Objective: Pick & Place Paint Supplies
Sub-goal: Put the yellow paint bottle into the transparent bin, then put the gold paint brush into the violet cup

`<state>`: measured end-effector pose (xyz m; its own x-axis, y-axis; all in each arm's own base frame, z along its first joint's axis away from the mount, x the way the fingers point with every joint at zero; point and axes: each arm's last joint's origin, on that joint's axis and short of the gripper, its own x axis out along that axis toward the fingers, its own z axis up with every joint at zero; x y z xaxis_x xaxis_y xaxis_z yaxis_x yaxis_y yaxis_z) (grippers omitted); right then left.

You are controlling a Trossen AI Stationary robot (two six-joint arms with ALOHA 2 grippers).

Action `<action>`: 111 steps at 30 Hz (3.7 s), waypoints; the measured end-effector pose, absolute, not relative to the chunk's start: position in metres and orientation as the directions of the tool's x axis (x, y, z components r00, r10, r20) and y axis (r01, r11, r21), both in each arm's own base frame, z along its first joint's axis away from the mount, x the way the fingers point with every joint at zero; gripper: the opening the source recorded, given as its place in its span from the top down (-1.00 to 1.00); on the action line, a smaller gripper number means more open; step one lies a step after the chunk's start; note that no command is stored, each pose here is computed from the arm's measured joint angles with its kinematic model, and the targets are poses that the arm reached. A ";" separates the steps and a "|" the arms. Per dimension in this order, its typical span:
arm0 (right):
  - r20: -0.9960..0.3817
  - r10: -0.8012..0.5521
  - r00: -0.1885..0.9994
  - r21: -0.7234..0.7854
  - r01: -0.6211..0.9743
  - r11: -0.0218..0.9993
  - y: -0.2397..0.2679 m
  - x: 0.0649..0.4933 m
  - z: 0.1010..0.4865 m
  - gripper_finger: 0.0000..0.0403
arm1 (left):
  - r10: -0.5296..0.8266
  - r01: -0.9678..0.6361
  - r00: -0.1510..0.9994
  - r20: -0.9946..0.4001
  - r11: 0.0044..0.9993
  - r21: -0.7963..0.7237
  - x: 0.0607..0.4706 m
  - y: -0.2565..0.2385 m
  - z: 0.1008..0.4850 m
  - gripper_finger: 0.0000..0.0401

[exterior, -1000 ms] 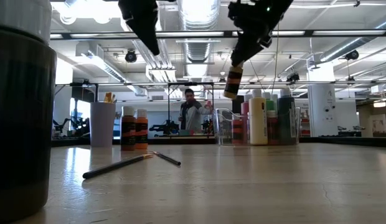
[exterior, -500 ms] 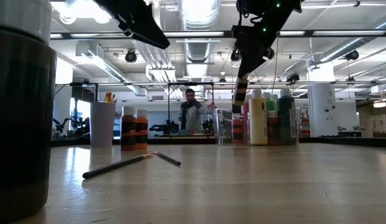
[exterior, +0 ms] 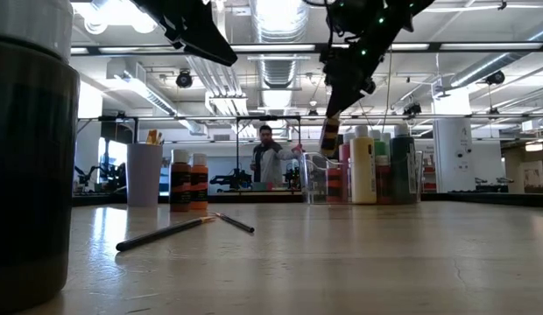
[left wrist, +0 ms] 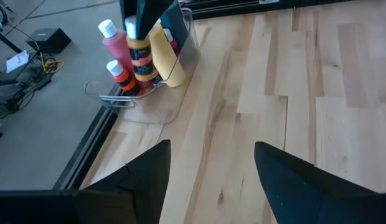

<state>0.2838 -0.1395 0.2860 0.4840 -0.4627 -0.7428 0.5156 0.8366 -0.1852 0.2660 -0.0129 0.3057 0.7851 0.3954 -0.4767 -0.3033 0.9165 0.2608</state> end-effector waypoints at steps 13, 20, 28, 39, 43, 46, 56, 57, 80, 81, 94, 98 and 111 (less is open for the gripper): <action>-0.841 -0.432 0.326 -0.231 0.505 0.831 -0.170 0.306 0.266 0.44 | 0.395 -0.291 0.786 -0.475 0.915 0.279 0.266 -0.013 0.306 -0.18; -0.871 -0.378 0.314 -0.195 0.484 0.853 -0.170 0.306 0.248 0.44 | 0.395 -0.291 0.785 -0.478 0.915 0.280 0.266 -0.013 0.306 -0.18; -0.878 -0.365 0.310 -0.187 0.479 0.857 -0.172 0.302 0.237 0.44 | 0.396 -0.289 0.783 -0.481 0.915 0.282 0.265 -0.013 0.305 -0.18; -0.876 -0.336 0.345 -0.152 0.463 0.873 -0.171 0.302 0.234 0.44 | 0.396 -0.290 0.782 -0.482 0.915 0.281 0.265 -0.013 0.305 -0.18; -0.889 -0.322 0.327 -0.152 0.452 0.879 -0.170 0.300 0.225 0.44 | 0.396 -0.289 0.780 -0.484 0.915 0.282 0.265 -0.013 0.305 -0.18; -0.891 -0.324 0.317 -0.160 0.448 0.879 -0.170 0.298 0.222 0.44 | 0.396 -0.289 0.780 -0.485 0.915 0.282 0.265 -0.013 0.305 -0.18; -0.892 -0.328 0.311 -0.169 0.445 0.880 -0.170 0.296 0.219 0.37 | 0.396 -0.289 0.779 -0.486 0.915 0.282 0.265 -0.013 0.305 -0.18; -0.892 -0.328 0.311 -0.168 0.445 0.879 -0.170 0.296 0.220 0.33 | 0.396 -0.289 0.779 -0.486 0.915 0.283 0.265 -0.013 0.305 -0.18; -0.876 -0.372 0.308 -0.213 0.445 0.870 -0.167 0.291 0.229 0.18 | 0.396 -0.288 0.780 -0.485 0.915 0.284 0.265 -0.013 0.305 -0.18; -0.874 -0.375 0.309 -0.215 0.446 0.869 -0.167 0.291 0.230 0.16 | 0.396 -0.288 0.780 -0.485 0.915 0.283 0.265 -0.013 0.305 -0.18; -0.856 -0.395 0.333 -0.233 0.433 0.871 -0.166 0.288 0.240 0.25 | 0.396 -0.287 0.779 -0.486 0.914 0.285 0.265 -0.013 0.305 -0.18; -0.831 -0.419 0.366 -0.239 0.444 0.864 -0.163 0.282 0.255 0.29 | 0.396 -0.287 0.779 -0.486 0.914 0.286 0.265 -0.013 0.305 -0.18; -0.651 -0.479 0.589 -0.242 0.437 0.866 -0.115 0.256 0.328 0.37 | 0.395 -0.288 0.783 -0.480 0.915 0.283 0.265 -0.013 0.308 -0.18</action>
<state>0.2561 -0.1151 0.3280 0.5889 -0.4786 -0.6512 0.4367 0.8665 -0.2419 0.2647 -0.0129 0.3078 0.7832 0.3953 -0.4799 -0.2881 0.9147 0.2833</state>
